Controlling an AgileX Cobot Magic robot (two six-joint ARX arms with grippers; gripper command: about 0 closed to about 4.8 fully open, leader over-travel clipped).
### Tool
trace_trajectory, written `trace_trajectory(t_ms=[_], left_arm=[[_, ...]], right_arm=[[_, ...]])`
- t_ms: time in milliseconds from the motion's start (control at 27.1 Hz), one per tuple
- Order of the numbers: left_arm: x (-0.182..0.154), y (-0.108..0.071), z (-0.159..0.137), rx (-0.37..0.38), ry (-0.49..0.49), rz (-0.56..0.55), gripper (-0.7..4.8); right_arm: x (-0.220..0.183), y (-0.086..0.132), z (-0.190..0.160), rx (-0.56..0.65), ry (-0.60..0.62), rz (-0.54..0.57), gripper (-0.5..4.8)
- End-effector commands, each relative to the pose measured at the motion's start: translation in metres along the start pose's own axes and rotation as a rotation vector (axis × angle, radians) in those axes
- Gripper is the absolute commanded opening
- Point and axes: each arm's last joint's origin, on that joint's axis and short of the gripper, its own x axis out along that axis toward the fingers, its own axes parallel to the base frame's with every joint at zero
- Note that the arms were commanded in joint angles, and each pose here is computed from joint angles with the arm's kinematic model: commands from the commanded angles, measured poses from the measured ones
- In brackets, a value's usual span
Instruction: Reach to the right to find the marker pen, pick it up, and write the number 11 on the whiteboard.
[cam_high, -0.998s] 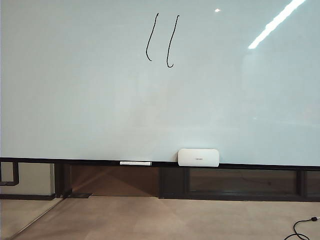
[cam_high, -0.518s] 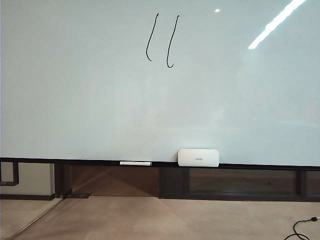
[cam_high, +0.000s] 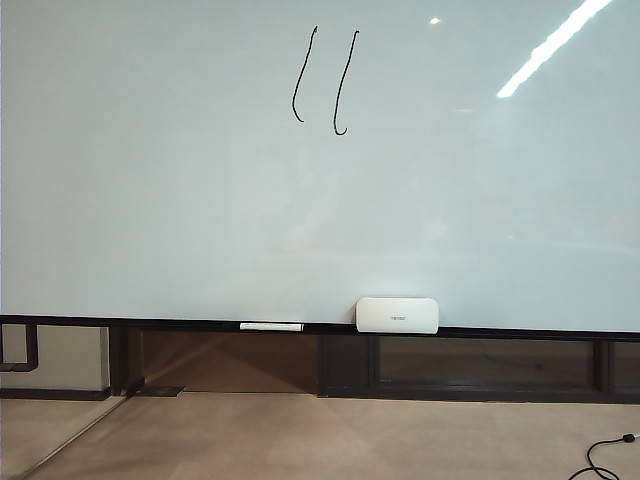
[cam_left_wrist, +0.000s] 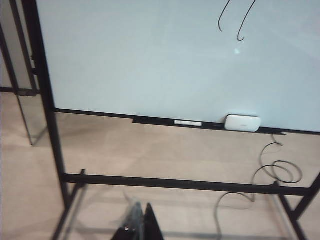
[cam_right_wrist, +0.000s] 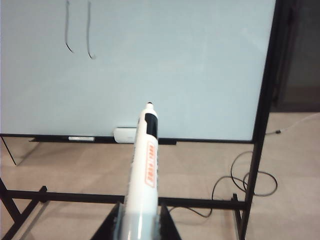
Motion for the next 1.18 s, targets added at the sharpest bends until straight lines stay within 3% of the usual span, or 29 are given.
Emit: trace_trajectory(t_ms=[37,333,739,924,998,1109,1183], left_arm=[[0.012,-0.004,0.001,-0.048,-0.022,-0.011,-0.06],[0.053,-0.002,0.002,-0.106,-0.108,0.0,-0.06],[0.106,0.01,-0.011,-0.103,-0.206,0.022,-0.06],[0.134,0.019,-0.038,-0.151,-0.106,0.032,-0.05],[0.142,0.022,-0.046,-0.206,-0.077,0.03,-0.06],[0.15,0.024,-0.049,-0.295,-0.133,0.013,-0.06],[0.152,0.024,-0.045,-0.268,-0.191,0.005,-0.05]], right_arm=[[0.004,0.0,0.002,-0.03,-0.02,-0.022,-0.02],[0.034,-0.004,-0.002,-0.055,-0.024,-0.037,-0.02],[0.112,-0.01,-0.027,0.001,-0.073,0.039,-0.01],[0.142,-0.014,-0.051,0.021,-0.044,0.059,-0.01],[0.152,-0.016,-0.062,0.049,-0.018,0.056,-0.01],[0.164,-0.018,-0.076,0.09,0.019,0.048,-0.01],[0.17,-0.019,-0.084,0.092,0.02,0.048,-0.02]])
